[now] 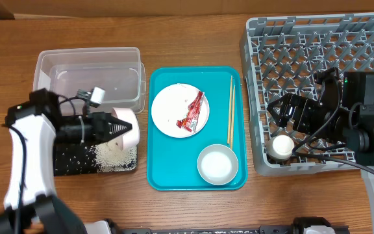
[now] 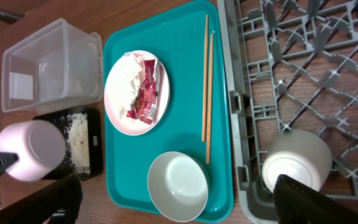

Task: Sort waste into correct bins and load items into the dishwasher
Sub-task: 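Tip the bowl over the black tray to dump the rice, then set the emptied bowl back on the teal tray with left gripper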

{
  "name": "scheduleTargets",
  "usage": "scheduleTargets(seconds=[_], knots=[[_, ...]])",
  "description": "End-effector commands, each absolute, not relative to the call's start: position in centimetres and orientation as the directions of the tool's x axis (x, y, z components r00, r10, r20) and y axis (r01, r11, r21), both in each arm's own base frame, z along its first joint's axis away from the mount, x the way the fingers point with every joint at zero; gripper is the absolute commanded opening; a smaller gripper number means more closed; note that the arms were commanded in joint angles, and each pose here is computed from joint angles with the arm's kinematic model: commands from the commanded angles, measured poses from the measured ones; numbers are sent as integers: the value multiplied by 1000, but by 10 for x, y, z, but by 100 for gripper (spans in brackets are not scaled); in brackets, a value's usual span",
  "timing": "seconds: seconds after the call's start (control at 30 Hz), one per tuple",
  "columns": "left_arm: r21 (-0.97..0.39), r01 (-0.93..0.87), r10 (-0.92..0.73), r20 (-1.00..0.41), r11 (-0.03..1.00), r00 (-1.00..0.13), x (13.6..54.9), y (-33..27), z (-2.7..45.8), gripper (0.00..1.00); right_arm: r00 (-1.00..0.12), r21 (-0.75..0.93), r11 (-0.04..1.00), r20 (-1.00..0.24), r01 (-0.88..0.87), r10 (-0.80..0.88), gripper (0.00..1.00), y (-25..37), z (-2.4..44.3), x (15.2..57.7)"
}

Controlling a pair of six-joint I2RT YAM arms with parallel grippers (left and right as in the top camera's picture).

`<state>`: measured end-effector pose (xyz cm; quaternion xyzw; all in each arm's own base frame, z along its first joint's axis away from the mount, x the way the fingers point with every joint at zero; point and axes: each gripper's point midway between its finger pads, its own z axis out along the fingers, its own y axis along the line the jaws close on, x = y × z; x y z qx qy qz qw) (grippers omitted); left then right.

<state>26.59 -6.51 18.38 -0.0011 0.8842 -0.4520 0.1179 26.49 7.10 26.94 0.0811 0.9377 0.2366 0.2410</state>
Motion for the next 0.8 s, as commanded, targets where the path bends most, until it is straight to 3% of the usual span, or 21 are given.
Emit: scheduleTargets(seconds=[0.0, 0.17, 0.3, 0.6, 0.67, 0.73, 0.77], knots=[[-633, -32, -137, -118, 774, -984, 250, -73, 180, 4, -856, 482, 876, -442, 26, 269, 100, 70, 279, 268], [-343, -26, -70, -116, 939, -991, 232, -107, 161, 4, -854, 482, 876, -446, 24, 269, 100, 70, 279, 269], [-154, -27, -52, -158, 988, -986, 226, -133, 136, 4, -856, 482, 876, -442, 26, 269, 100, 70, 279, 268], [-37, 49, 45, -119, 998, -992, 215, -188, 77, 4, -861, 481, 876, -433, 31, 268, 100, 70, 277, 266], [-45, 52, 47, -100, 998, -994, 215, -193, 69, 13, -861, 481, 876, -433, 31, 268, 100, 70, 277, 266], [-65, 48, 43, -83, 997, -996, 215, -196, 68, 40, -861, 481, 876, -432, 31, 268, 100, 70, 277, 266], [-68, 45, 39, -86, 997, -996, 217, -196, 69, 44, -861, 481, 876, -432, 31, 268, 100, 70, 277, 266]])
